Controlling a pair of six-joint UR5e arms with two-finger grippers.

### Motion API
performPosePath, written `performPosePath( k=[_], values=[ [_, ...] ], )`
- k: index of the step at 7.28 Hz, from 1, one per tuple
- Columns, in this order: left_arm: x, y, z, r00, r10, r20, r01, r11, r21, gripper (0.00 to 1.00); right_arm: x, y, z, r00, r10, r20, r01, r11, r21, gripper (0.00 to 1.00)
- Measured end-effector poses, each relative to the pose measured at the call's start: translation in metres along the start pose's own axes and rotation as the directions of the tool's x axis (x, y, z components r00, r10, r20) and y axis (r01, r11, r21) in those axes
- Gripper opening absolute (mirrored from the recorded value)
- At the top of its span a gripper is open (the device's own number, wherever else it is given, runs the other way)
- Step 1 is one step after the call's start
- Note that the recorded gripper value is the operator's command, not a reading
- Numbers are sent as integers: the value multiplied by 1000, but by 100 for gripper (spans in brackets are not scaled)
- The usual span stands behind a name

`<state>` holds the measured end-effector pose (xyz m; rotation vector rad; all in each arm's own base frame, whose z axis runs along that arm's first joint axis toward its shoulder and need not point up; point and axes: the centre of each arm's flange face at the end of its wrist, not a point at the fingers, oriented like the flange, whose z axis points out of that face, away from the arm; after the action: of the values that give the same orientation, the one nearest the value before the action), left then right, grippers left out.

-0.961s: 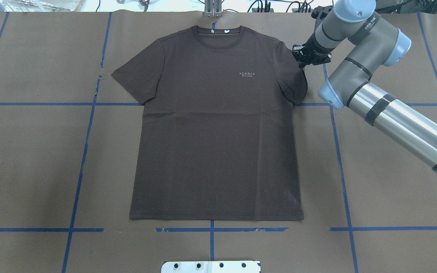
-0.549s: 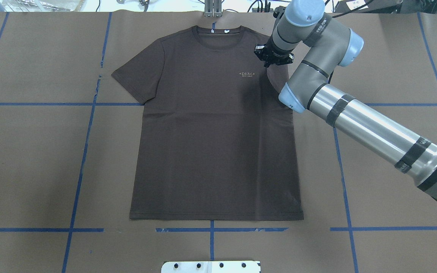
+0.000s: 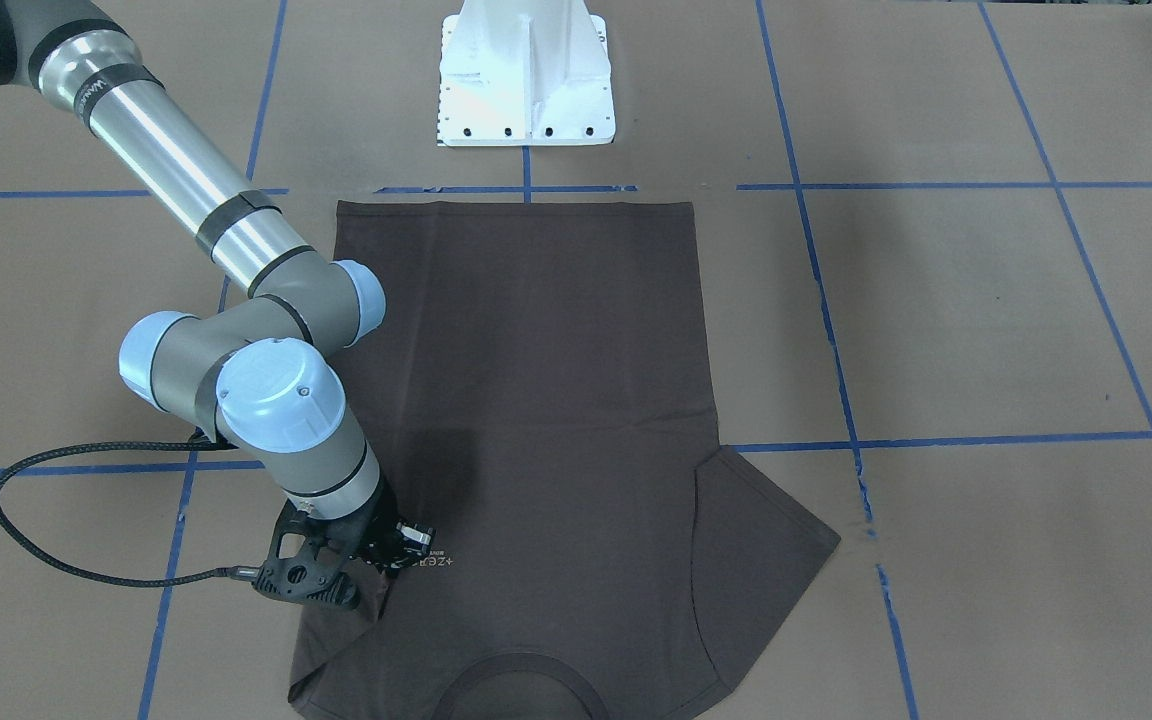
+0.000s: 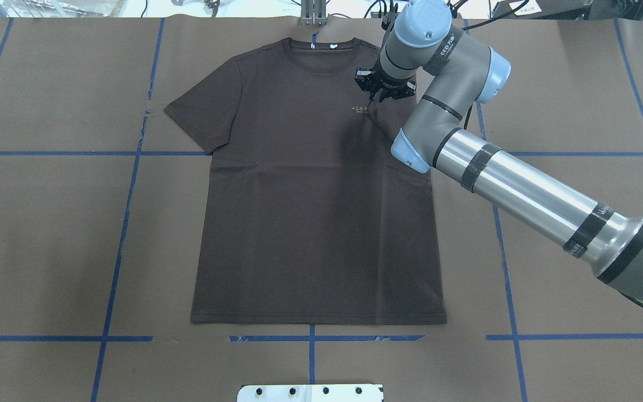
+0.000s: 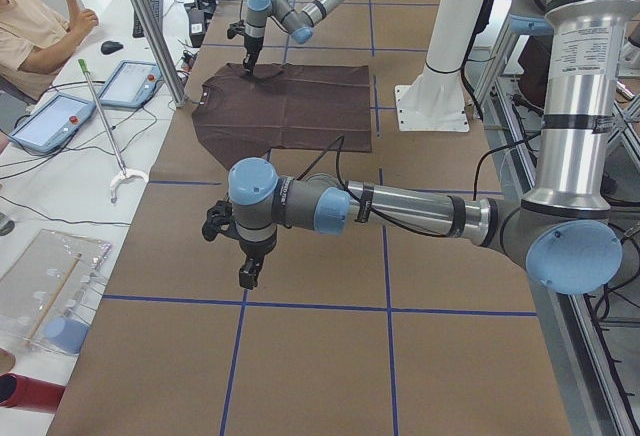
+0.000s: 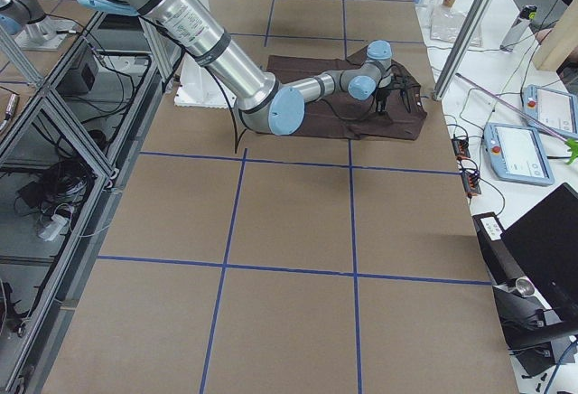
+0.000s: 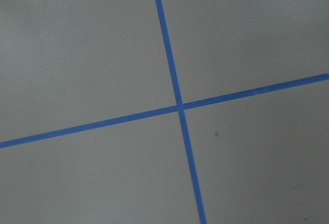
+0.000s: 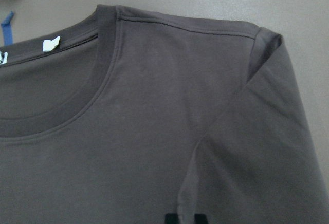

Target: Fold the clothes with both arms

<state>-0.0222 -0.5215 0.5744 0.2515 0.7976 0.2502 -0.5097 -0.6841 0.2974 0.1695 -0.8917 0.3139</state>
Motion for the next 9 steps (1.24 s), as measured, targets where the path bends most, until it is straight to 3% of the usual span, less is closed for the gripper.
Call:
performPosePath(
  k=[1,2,4,7,9],
  values=[
    [33,-16,15,996,78,-50,-76,996,39,100,3,7,-14,999,-9,33,8,1000,5,100],
    [72,-34,30,990,99,-96,-93,993,70,100,10,17,-32,997,-15,74,15,1000,-3,100],
    [164,-88,63,983,21,-184,-10,998,64,96,37,35,-62,990,-17,138,22,999,-32,100],
    [271,-177,120,970,-133,-206,134,991,-7,92,117,63,-101,984,41,175,-17,990,-140,100],
    [307,-213,146,964,-209,-164,214,977,13,88,162,65,-129,981,77,176,-46,984,-174,100]
  ],
)
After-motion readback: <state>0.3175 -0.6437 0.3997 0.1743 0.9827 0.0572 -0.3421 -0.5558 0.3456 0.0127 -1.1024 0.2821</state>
